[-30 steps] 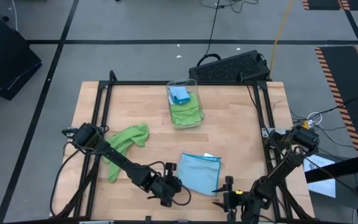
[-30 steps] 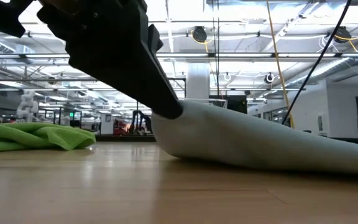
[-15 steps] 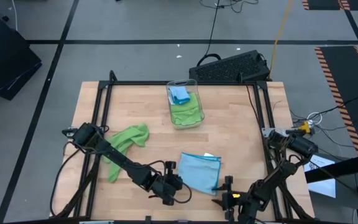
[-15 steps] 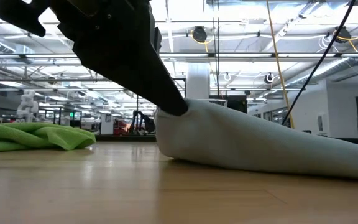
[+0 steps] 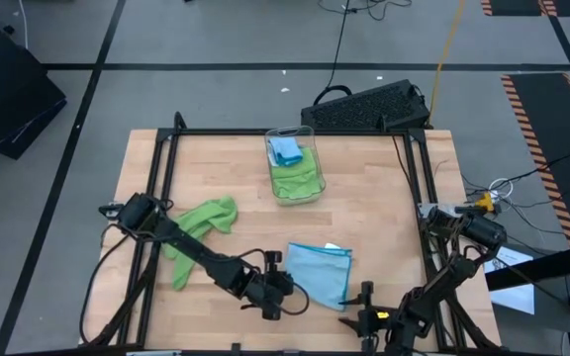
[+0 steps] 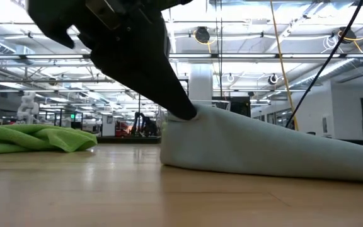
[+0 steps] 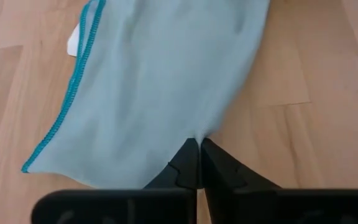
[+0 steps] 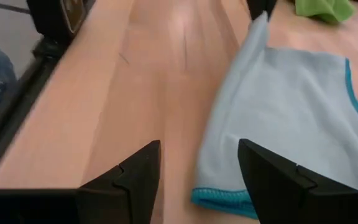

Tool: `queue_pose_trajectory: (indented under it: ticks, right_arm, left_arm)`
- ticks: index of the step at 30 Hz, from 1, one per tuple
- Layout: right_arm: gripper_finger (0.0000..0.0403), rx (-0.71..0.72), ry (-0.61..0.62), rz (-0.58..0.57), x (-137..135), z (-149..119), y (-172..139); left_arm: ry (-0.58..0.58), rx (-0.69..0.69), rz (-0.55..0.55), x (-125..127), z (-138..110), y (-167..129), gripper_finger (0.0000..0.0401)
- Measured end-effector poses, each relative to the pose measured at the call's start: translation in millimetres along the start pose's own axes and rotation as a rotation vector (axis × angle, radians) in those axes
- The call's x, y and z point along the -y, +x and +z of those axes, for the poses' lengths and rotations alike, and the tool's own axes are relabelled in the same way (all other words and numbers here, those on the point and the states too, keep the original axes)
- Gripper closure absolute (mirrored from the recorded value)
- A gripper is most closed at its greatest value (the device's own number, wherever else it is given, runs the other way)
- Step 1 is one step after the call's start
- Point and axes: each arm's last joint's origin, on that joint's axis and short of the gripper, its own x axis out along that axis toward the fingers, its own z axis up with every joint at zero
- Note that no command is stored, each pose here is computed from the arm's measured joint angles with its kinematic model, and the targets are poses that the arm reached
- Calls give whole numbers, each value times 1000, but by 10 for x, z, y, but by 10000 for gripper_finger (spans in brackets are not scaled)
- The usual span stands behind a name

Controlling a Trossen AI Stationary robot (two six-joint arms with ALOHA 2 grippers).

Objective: Fold microfiber towels
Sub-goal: Fold the blue towel

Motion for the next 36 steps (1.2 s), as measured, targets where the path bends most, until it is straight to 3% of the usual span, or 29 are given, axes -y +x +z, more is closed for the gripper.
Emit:
queue_pose_trajectory:
  ticks: [11,14,19,21,31,36]
  right_arm:
    - [209,-67,28,-10,48,-87,162]
    - [249,-83,63,-23,71,-92,179]
    - [365,-97,85,-21,81,-98,179]
    - [391,-99,94,-11,83,-76,168]
    - [397,-111,244,185,139,347,-86]
    - [392,-101,257,192,224,482,-198]
  left_arm:
    - [1,-3,7,-41,12,15,391]
    - [5,-13,7,-34,-1,11,396]
    - [-12,-25,2,-35,-11,10,388]
    - [-14,-26,-18,-23,-10,8,389]
    - [23,28,-106,194,0,-116,388]
    - [38,78,-100,156,100,-261,396]
